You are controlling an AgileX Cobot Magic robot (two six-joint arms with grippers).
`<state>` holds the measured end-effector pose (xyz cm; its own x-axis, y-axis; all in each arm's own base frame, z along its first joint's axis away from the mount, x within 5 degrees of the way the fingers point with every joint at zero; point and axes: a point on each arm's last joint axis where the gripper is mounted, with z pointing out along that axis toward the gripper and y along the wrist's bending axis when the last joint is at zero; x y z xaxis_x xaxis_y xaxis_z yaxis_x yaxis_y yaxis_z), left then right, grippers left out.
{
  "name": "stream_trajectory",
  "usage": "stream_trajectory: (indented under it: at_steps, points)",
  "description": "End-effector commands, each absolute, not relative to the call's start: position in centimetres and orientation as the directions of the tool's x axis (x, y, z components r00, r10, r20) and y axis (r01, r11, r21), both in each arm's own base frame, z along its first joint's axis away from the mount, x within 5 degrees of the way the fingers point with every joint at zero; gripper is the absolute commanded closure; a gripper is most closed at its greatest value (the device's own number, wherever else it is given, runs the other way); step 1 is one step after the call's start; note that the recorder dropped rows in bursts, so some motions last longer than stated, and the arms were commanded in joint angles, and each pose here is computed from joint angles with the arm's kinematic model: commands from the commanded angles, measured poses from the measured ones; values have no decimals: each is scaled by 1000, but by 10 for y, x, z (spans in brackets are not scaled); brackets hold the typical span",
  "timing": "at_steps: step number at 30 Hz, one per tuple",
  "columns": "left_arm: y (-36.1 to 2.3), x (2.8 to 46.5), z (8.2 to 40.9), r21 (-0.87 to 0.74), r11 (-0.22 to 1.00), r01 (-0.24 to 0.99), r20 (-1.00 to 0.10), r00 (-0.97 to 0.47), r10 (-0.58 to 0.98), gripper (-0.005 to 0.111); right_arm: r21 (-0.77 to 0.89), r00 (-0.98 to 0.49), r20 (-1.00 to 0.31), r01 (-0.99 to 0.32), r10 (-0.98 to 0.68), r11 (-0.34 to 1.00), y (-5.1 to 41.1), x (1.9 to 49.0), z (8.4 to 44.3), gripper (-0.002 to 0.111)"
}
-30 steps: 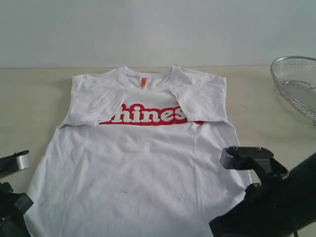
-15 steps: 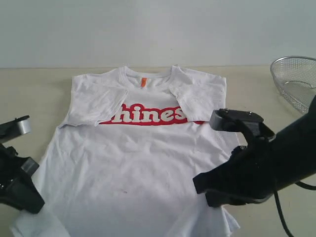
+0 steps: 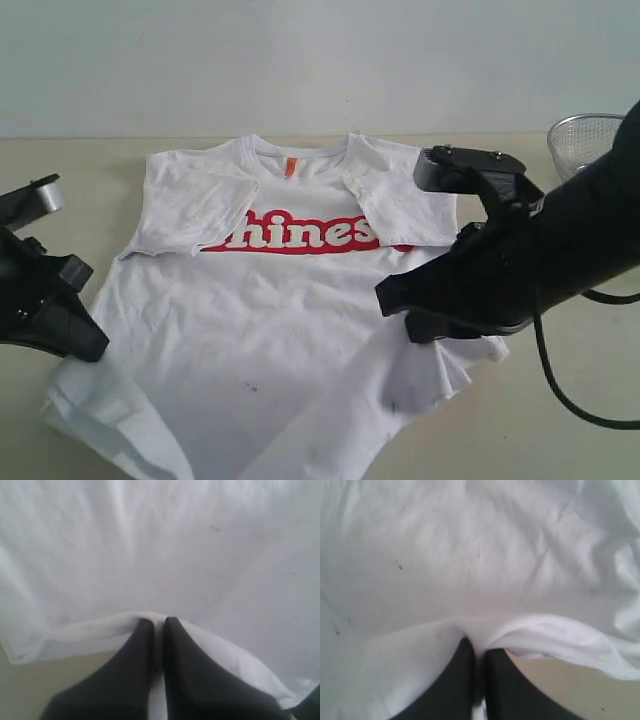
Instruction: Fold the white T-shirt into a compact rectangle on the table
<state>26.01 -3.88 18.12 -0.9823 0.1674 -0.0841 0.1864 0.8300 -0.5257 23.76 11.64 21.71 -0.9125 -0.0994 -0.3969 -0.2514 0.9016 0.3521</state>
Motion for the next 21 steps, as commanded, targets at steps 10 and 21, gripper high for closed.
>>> stream_trajectory:
  at_steps: [10,21]
  points:
    - [-40,232,229,-493,829,264,-201,-962,187,102,366,-892,-439,-290,-111,884,112,219,247,108]
    - [-41,184,253,-462,836,296,-267,-945,187,102,392,-895,-434,-295,-107,872,99,179,261,108]
